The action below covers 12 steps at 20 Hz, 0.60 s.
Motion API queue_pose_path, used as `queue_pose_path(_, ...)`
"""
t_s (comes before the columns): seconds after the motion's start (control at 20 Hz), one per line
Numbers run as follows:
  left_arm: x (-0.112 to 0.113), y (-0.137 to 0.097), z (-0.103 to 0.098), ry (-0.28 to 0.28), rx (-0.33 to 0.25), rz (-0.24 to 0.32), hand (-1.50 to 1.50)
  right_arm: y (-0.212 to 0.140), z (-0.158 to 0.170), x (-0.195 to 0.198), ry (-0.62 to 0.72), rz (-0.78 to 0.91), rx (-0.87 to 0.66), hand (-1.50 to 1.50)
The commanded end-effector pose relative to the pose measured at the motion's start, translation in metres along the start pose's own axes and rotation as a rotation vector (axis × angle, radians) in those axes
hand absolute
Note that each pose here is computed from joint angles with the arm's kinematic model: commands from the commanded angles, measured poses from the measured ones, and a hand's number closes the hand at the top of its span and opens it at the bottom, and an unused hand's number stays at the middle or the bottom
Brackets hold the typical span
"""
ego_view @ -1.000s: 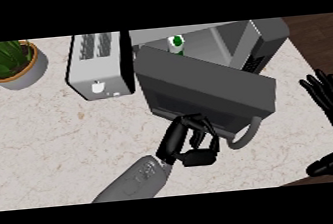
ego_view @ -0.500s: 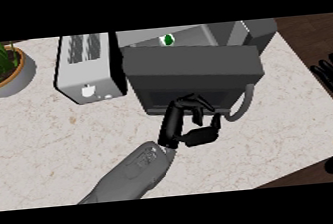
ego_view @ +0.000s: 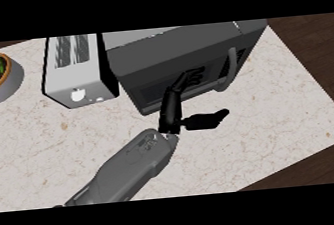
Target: Pick up the milk, place it into the microwave and close the microwave
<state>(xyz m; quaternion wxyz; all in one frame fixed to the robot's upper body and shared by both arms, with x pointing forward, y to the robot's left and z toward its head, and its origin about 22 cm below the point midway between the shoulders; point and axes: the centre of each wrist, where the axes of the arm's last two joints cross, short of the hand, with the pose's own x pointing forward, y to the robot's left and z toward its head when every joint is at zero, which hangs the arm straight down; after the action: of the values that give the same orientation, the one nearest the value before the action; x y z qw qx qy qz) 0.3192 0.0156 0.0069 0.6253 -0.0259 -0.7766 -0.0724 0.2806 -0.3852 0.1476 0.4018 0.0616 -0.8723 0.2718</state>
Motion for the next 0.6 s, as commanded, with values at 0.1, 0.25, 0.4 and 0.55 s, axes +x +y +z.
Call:
queue_pose_path(0.1, 0.016, 0.003, -0.021, -0.026, 0.110, 0.040, -1.50, -0.021, -0.018, 0.022, -0.051, 0.171, 0.011, 1.50)
queue_pose_path(0.25, 0.023, 0.001, -0.025, -0.019, 0.124, 0.068, -1.50, -0.025, -0.023, 0.024, -0.052, 0.205, 0.021, 1.50)
queue_pose_path(0.4, 0.018, 0.001, -0.023, -0.014, 0.126, 0.071, -1.50, -0.027, -0.023, 0.024, -0.055, 0.215, 0.011, 1.50)
queue_pose_path(0.55, 0.020, 0.000, -0.025, -0.013, 0.128, 0.079, -1.50, -0.024, -0.033, 0.025, -0.072, 0.223, 0.023, 1.50)
